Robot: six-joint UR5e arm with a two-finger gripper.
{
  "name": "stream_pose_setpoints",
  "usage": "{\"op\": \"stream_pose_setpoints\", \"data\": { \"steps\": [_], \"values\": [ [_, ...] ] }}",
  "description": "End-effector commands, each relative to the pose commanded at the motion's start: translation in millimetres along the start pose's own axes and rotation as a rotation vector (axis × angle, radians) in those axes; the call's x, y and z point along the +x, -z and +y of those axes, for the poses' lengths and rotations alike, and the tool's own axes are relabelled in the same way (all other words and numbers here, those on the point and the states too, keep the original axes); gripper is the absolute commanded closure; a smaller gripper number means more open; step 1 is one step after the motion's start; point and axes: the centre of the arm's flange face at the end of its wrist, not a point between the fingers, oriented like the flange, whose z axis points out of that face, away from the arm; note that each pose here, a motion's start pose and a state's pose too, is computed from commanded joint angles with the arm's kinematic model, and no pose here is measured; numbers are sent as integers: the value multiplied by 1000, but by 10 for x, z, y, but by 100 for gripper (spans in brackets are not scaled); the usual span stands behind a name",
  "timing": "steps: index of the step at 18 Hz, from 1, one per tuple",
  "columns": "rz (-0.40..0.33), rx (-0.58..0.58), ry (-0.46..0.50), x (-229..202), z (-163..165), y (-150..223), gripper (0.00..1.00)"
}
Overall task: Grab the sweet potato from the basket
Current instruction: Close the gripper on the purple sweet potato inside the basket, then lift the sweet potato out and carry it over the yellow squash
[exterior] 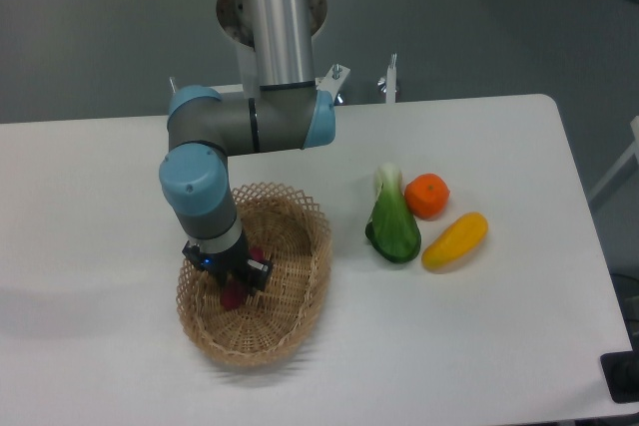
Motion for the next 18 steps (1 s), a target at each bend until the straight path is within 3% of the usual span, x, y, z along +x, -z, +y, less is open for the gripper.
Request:
{"op": "stream_pose_setpoints", "data": {
  "steps": [8, 11, 14, 16, 18],
  "values": [
    [-5, 9, -18, -3, 4, 69, 67],
    [-7, 12, -31, -11, 13, 98, 67],
    [-34, 50, -69, -127, 12, 349, 67],
    [-61, 101, -68, -489, 86, 689, 67],
    [-71, 106, -95, -631, 130, 755, 67]
  ]
}}
